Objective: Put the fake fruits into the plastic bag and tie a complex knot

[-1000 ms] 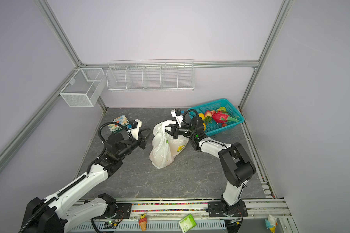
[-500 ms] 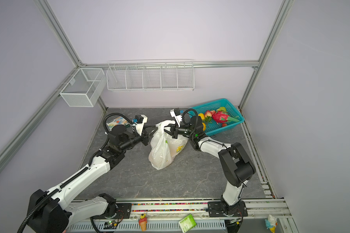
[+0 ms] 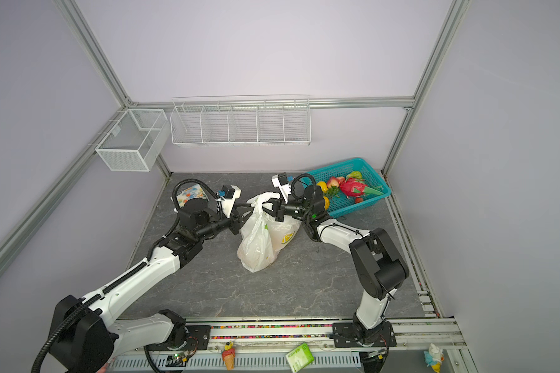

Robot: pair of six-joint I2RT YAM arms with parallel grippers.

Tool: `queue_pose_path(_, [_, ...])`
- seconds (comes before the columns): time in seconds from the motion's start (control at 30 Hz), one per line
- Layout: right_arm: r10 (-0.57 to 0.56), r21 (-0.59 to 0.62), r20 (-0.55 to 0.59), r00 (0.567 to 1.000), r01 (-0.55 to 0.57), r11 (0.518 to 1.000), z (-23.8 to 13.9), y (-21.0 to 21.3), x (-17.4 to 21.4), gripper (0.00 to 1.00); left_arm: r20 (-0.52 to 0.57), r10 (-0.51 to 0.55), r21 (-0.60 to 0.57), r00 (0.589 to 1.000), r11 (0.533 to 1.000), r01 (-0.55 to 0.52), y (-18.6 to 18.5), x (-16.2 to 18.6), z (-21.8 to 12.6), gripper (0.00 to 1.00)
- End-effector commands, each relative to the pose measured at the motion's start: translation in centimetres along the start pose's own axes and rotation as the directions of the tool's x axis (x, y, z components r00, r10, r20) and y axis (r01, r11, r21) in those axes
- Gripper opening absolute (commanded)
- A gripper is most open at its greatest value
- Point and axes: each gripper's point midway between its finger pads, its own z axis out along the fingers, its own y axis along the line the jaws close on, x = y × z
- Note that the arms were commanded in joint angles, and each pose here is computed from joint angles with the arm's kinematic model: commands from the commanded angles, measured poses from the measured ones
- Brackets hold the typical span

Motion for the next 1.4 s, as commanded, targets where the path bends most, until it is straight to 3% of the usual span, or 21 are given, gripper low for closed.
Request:
queue_pose_path(0.0, [-0.071,-0.04,0.015,0.997,0.072,0.997,0.4,1.8,-1.7,0.07,0.007,0.014,0.02,1.0,1.0,-0.014,-0.1,-0.9,0.3,0.23])
queue_pose_path(0.17, [-0.077,-0.037,-0.001,0.997,0.077,0.996,0.4,1.8,-1.5,0.07,0.007,0.018,0.019,1.0,1.0,-0.018,0.0,-1.0,0.5,0.22])
queue_pose_path(0.6, [-0.087,-0.033,-0.002,0.996,0.087,0.996,0.4,1.9,-1.8,0.07,-0.011,0.008,-0.028,1.0,1.0,-0.009,0.7,-0.3,0.4,0.01])
queue_pose_path(0.8, [-0.1,-0.017,-0.019,0.995,0.1,0.995,0.2,1.7,-1.7,0.07,0.0,-0.002,-0.083,1.0,0.997,0.002,1.4,-0.3,-0.2,0.0])
queue_pose_path(1.03, [-0.115,0.034,-0.04,0.993,0.116,0.993,-0.8,1.0,-1.6,0.3,0.021,-0.02,-0.149,1.0,0.989,0.023,2.3,-0.5,-1.0,0.0])
queue_pose_path(1.37, [-0.152,0.175,-0.138,0.979,0.175,0.969,-3.0,-0.6,-0.5,0.53,0.03,-0.061,-0.209,0.998,0.976,0.066,3.0,-0.2,-1.8,0.0])
